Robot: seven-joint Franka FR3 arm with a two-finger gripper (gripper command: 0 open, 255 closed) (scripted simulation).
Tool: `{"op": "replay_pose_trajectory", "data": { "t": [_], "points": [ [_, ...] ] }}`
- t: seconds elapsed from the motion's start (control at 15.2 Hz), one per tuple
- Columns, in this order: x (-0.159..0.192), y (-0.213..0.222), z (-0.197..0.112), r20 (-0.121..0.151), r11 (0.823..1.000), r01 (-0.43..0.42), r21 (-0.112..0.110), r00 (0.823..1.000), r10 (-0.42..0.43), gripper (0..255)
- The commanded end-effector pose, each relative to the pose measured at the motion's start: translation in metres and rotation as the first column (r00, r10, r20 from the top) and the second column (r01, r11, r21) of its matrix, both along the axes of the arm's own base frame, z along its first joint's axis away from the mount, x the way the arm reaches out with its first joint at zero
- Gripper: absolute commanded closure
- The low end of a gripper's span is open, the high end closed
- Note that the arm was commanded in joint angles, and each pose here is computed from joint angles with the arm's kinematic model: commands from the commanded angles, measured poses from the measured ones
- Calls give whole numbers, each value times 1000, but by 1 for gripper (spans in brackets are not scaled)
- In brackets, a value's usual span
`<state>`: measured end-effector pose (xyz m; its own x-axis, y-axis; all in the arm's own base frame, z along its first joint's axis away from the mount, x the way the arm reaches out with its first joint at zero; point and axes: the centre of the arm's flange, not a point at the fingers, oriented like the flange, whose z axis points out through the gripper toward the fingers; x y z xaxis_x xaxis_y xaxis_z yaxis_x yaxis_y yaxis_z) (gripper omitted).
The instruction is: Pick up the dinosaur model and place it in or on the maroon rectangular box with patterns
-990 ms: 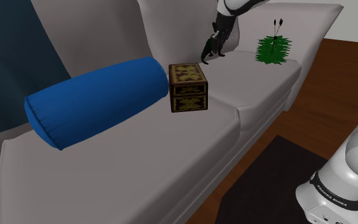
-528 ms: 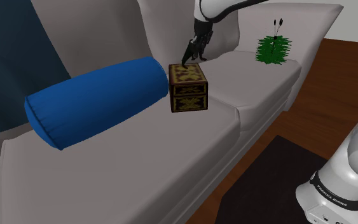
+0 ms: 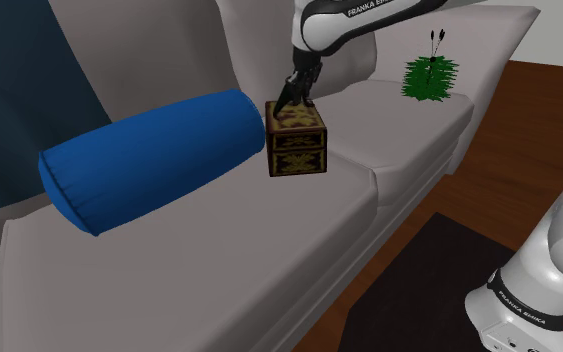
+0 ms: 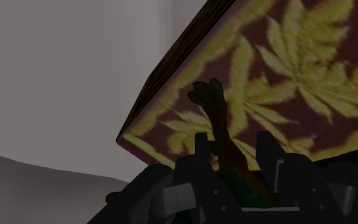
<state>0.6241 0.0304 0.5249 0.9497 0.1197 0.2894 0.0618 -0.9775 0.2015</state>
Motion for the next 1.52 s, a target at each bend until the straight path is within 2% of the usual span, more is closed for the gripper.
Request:
{"op": "replay_pose_trajectory", "data": {
  "t": [0.0, 0.53, 0.59, 0.92, 1.19, 1.45],
  "points": [
    [1, 1, -10, 1, 1000, 0, 0, 1000, 0, 255],
    [1, 1, -10, 1, 1000, 0, 0, 1000, 0, 255],
    [1, 1, -10, 1, 1000, 0, 0, 1000, 0, 0],
    [1, 1, -10, 1, 1000, 0, 0, 1000, 0, 0],
    [-15, 9, 37, 1, 1000, 0, 0, 1000, 0, 0],
    [-15, 9, 37, 1, 1000, 0, 0, 1000, 0, 0]
  ]
}}
